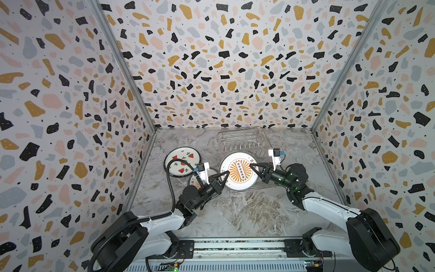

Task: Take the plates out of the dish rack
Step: 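Carry the sunburst plate toward the left gripper and grip its rim with left, then lower the sunburst plate onto the stack with left while right releases it, then hold the stack with the left gripper while right stays beside it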

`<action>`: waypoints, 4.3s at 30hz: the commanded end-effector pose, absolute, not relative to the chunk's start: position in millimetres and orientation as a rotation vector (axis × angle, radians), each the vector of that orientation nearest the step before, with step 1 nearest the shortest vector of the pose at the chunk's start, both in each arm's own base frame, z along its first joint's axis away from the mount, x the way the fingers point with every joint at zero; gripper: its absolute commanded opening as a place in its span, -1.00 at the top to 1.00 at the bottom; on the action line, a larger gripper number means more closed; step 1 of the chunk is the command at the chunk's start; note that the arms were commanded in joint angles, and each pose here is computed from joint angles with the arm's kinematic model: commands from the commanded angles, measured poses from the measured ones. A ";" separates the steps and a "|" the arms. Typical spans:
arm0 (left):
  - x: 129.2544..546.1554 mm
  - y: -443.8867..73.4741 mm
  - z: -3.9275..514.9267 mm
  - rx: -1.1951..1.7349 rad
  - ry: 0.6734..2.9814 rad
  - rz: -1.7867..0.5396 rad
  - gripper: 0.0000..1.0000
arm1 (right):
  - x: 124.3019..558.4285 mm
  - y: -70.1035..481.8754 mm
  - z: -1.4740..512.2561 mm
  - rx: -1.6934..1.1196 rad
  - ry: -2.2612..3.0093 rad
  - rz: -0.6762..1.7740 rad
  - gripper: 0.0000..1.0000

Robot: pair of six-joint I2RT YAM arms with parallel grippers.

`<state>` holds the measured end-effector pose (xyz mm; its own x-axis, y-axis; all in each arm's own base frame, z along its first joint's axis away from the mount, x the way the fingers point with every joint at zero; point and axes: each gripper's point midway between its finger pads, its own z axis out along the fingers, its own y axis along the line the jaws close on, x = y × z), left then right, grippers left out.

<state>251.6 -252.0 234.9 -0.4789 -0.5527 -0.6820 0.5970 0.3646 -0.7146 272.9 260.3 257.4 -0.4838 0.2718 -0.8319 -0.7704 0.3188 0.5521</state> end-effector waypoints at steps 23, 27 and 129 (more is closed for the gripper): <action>257.1 -215.2 258.3 -0.115 1.475 -1.258 1.00 | 301.0 233.9 240.4 -0.327 1.726 1.001 -0.44; 261.8 -202.2 256.3 -0.154 1.464 -1.243 1.00 | 293.5 227.6 248.7 -0.327 1.695 0.949 -0.86; 272.8 -59.0 79.6 -0.925 1.825 -0.775 -0.34 | 231.7 430.9 201.3 -0.962 1.725 0.627 -1.00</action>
<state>272.4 -74.5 84.2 -0.3442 -0.8590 -0.3790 -0.2243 0.4672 -0.8552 229.4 431.5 182.9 -0.1861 -0.3299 -0.9255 -0.8478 0.5299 -0.0184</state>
